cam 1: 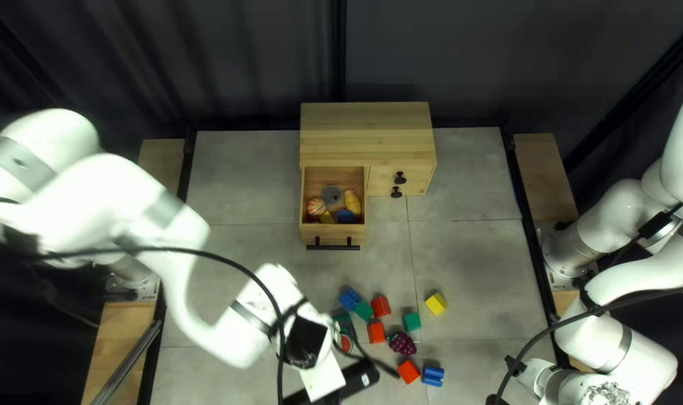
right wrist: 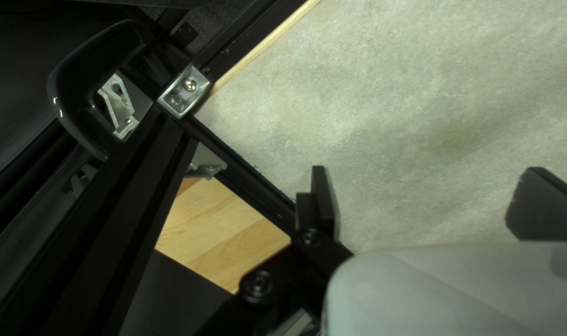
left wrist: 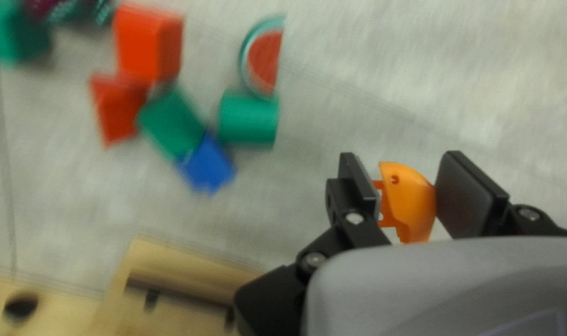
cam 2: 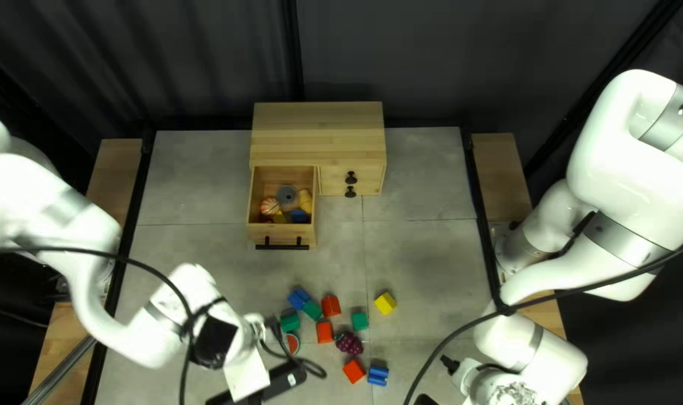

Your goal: Open drawers and place objects into drawer and close

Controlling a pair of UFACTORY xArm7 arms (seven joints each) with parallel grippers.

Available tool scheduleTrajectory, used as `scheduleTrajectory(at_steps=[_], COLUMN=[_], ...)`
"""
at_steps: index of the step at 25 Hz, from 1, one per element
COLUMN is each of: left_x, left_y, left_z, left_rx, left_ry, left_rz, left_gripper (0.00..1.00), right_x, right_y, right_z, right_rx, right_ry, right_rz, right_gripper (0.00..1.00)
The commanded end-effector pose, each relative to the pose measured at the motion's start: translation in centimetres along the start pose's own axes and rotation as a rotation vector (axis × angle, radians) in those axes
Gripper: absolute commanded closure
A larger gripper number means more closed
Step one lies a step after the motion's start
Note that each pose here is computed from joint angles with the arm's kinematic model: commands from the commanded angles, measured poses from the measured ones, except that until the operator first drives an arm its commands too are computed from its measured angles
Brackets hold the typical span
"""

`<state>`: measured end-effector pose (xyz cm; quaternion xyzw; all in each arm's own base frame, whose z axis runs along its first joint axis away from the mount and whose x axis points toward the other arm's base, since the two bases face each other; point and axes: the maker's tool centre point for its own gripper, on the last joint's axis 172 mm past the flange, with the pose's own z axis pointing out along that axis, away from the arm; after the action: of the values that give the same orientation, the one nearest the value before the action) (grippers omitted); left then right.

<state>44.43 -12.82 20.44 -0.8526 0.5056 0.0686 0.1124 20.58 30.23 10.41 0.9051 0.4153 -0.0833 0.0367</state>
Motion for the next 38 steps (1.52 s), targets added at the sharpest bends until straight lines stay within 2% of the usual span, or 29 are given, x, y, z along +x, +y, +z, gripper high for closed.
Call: scheduleTrajectory(at_steps=[1, 7, 9, 10, 11, 15, 20, 22, 23, 28, 31, 33, 38], left_x=[-6.4, -11.6, -13.0, -13.1, -13.3, -12.8, -10.2, -8.6, -6.7, -1.5, 1.2, 3.2, 3.2], left_y=[-6.7, -12.1, -13.3, -13.4, -13.7, -13.2, -10.0, -8.7, -7.5, -3.3, -2.1, -1.2, -1.2], left_z=[-1.1, 3.8, 6.1, 6.4, 7.3, 7.8, 4.6, 3.5, 3.0, 2.7, 2.4, 2.1, 2.1], left_rx=[0.077, 0.144, 0.160, 0.163, 0.168, 0.179, 0.183, 0.175, 0.165, 0.112, 0.075, 0.060, 0.060], left_ry=[-0.057, -0.066, -0.044, -0.038, -0.022, 0.002, 0.014, 0.027, 0.044, 0.077, 0.126, 0.131, 0.131], left_rz=[-0.074, -0.162, -0.204, -0.214, -0.236, -0.266, -0.242, -0.231, -0.229, -0.167, -0.191, -0.202, -0.202], left_gripper=[1.00, 1.00, 0.90, 0.08, 0.00, 0.00, 0.00, 0.00, 0.00, 0.00, 0.00, 0.00, 0.00], right_x=[0.0, 0.0, 0.0, 0.0, 0.0, 0.0, 0.0, 0.0, 0.0, 0.0, 0.0, 0.0, 0.0], right_y=[0.0, 0.0, 0.0, 0.0, 0.0, 0.0, 0.0, 0.0, 0.0, 0.0, 0.0, 0.0, 0.0], right_z=[0.0, 0.0, 0.0, 0.0, 0.0, 0.0, 0.0, 0.0, 0.0, 0.0, 0.0, 0.0, 0.0], right_rx=[0.000, 0.000, 0.000, 0.000, 0.000, 0.000, 0.000, 0.000, 0.000, 0.000, 0.000, 0.000, 0.000], right_ry=[0.000, 0.000, 0.000, 0.000, 0.000, 0.000, 0.000, 0.000, 0.000, 0.000, 0.000, 0.000, 0.000], right_rz=[0.000, 0.000, 0.000, 0.000, 0.000, 0.000, 0.000, 0.000, 0.000, 0.000, 0.000, 0.000, 0.000], right_gripper=[0.00, 0.00, 0.00, 0.00, 0.00, 0.00, 0.00, 0.00, 0.00, 0.00, 0.00, 0.00, 0.00])
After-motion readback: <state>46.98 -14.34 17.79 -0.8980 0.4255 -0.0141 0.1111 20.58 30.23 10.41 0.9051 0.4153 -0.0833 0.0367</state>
